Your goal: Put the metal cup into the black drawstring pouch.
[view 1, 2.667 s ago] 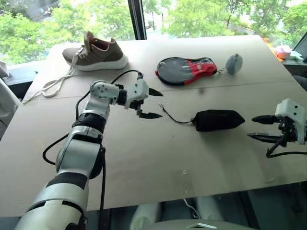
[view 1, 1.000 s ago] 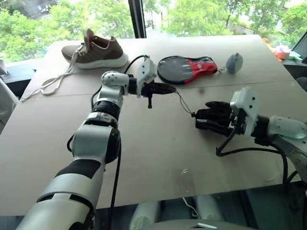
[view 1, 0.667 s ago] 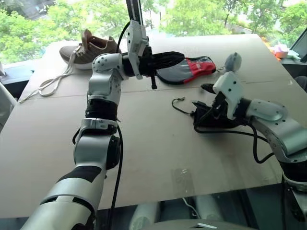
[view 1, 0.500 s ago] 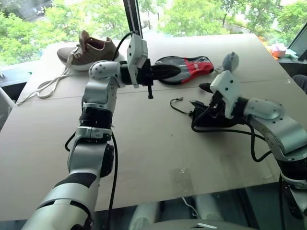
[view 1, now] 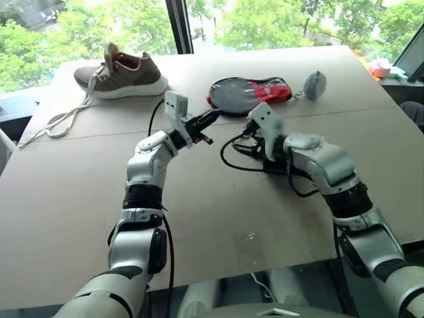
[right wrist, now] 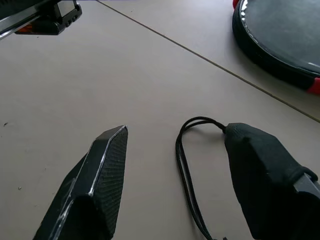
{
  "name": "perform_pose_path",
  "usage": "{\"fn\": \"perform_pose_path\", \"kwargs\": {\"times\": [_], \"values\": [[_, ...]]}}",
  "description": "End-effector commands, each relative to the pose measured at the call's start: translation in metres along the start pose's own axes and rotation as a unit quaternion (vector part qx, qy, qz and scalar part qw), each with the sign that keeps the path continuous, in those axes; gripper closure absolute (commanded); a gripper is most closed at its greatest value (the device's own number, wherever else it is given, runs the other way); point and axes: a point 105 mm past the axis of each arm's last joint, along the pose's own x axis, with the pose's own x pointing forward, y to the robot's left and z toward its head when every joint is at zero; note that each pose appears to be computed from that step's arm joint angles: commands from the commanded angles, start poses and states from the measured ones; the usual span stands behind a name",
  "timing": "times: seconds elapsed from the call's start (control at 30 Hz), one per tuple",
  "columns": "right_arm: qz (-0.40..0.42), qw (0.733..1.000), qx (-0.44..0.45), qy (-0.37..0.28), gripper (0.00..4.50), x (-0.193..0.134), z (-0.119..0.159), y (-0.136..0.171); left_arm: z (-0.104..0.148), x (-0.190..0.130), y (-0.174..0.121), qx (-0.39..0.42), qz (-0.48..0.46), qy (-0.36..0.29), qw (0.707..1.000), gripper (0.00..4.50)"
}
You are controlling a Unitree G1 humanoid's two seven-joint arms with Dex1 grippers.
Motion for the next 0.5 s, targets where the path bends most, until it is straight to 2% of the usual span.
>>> {"fn": "perform_pose_path", "kwargs": {"times": [0.03, 0.13, 0.3, 0.37, 0.47, 0.5], "values": [[-0.022, 0.999, 0.019, 0.029, 1.36, 0.016, -0.008, -0.008, 0.035, -0.019, 0.019, 0.014, 0.094, -0.075, 0.993, 4.44], [0.001, 0.998, 0.029, 0.052, 1.36, 0.024, -0.016, 0.001, 0.041, -0.037, 0.028, 0.013, 0.135, -0.092, 0.986, 4.44], [-0.034, 0.994, 0.053, 0.09, 1.36, 0.035, -0.037, -0.005, 0.036, -0.057, 0.035, 0.026, 0.174, -0.085, 0.981, 4.44], [-0.052, 0.994, 0.061, 0.077, 1.36, 0.042, -0.036, -0.01, 0.035, -0.058, 0.032, 0.029, 0.174, -0.084, 0.981, 4.44], [-0.021, 0.996, 0.068, 0.051, 1.36, 0.054, -0.027, 0.005, 0.034, -0.059, 0.028, 0.033, 0.171, -0.079, 0.982, 4.44], [-0.009, 0.997, 0.056, 0.048, 1.62, 0.058, -0.026, 0.011, 0.033, -0.058, 0.027, 0.035, 0.17, -0.077, 0.982, 4.49]]}}
